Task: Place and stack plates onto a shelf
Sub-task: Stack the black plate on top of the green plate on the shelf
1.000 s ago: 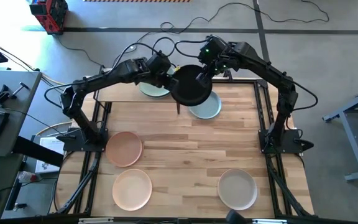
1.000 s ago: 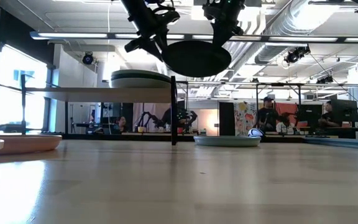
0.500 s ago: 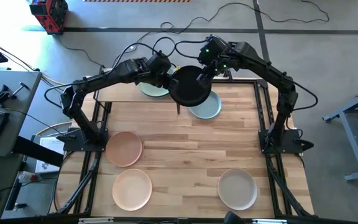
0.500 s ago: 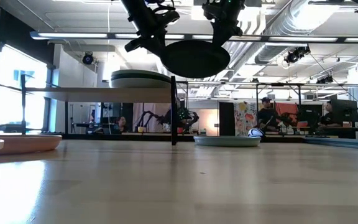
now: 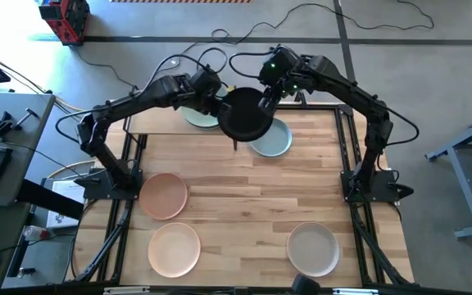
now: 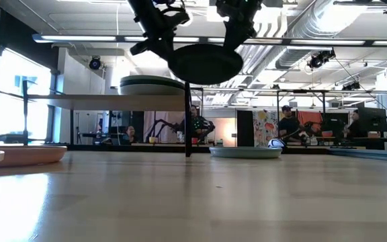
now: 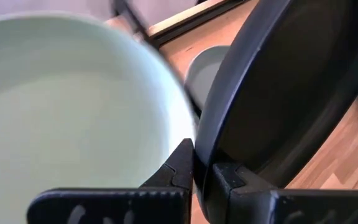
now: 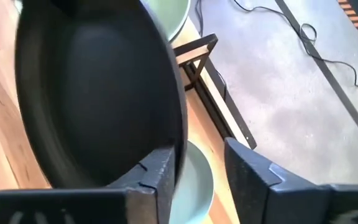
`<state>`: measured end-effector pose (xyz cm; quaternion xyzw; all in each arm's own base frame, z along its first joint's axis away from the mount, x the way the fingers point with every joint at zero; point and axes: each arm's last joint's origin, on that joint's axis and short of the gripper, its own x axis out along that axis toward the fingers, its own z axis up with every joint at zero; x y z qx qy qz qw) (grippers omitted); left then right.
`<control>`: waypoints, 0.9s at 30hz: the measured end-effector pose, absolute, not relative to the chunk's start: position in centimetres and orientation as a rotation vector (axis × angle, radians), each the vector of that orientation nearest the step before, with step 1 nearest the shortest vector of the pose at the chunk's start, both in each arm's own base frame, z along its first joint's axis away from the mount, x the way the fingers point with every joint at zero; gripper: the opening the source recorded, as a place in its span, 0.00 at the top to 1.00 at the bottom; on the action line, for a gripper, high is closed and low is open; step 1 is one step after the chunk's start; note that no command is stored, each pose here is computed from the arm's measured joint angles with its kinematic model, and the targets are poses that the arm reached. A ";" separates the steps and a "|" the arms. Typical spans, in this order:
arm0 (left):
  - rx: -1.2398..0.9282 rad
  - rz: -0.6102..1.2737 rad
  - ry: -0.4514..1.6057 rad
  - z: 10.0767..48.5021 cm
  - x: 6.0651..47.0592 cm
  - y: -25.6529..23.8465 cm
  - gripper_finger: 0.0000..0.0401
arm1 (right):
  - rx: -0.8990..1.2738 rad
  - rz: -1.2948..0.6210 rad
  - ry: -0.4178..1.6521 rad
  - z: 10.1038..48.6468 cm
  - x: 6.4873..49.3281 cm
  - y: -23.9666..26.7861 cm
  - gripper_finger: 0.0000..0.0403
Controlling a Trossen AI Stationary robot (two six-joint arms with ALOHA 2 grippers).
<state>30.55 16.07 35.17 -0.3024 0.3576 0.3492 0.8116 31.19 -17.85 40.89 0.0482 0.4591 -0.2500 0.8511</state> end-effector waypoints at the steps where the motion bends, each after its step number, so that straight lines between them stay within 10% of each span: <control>1: -0.656 0.757 0.773 35.3 30.2 16.2 0.99 | 0.093 -0.522 0.968 40.9 31.2 -17.9 0.71; 27: -1.151 0.800 0.566 39.6 17.7 21.8 0.96 | 0.050 -0.522 0.910 41.3 31.6 -18.2 0.68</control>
